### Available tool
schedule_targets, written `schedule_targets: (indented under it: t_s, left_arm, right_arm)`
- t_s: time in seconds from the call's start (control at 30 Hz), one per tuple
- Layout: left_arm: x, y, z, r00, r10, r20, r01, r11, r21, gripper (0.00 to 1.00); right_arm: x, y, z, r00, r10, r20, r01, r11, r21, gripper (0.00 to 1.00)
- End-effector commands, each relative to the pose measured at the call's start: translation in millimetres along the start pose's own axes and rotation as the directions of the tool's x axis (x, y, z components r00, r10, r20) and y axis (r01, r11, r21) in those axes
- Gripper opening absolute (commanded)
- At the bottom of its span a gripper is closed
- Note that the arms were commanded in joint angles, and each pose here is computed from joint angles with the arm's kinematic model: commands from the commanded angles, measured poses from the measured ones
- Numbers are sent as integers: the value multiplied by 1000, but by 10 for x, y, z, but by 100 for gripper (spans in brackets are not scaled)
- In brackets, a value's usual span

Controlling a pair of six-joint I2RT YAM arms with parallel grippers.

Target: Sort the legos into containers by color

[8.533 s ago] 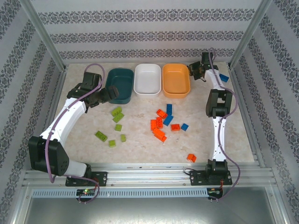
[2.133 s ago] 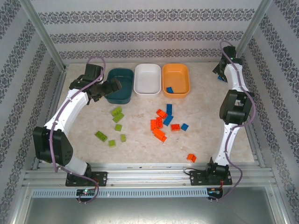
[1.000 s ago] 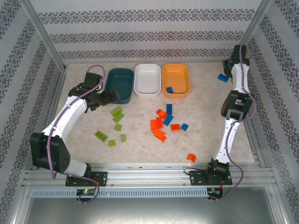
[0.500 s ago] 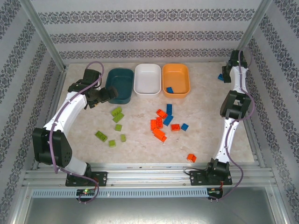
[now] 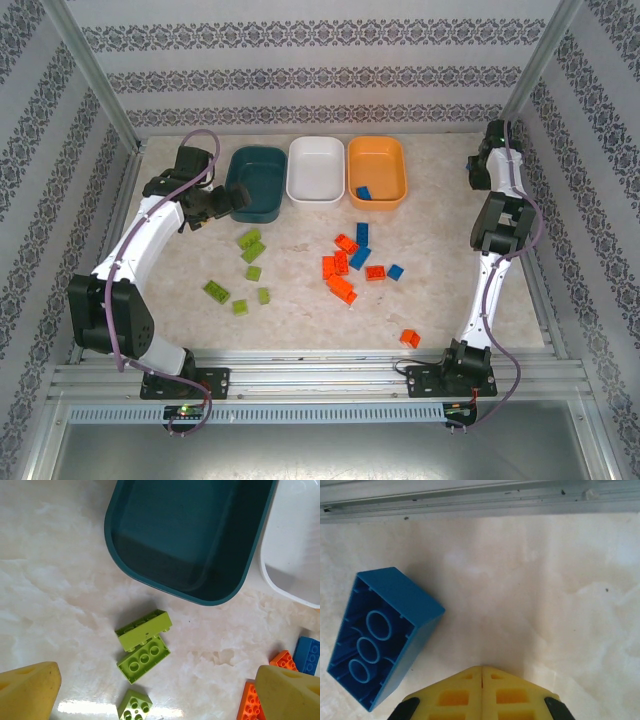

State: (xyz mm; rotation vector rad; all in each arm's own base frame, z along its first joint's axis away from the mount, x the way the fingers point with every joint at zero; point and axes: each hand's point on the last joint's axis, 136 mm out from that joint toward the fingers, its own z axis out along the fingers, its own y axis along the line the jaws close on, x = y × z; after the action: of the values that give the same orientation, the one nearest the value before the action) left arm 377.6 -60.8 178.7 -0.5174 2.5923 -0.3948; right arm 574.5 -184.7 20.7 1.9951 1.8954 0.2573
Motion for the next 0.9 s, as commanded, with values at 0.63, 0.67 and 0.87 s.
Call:
schedule_targets:
  t_s: [0.63, 0.67, 0.87]
  left_arm:
    - [122, 94, 21, 999, -5, -45, 5, 1000, -2, 100]
    - [109, 92, 21, 999, -6, -45, 6, 1000, -4, 100]
    - [6, 46, -3, 999, -4, -33, 4, 1000, -7, 100]
  right_arm:
    - [-237, 196, -186, 995, 100, 16, -99, 993, -69, 0]
    - [-259, 194, -176, 994, 107, 19, -106, 992, -67, 0]
    - [-201, 30, -51, 991, 136, -8, -136, 991, 4, 0]
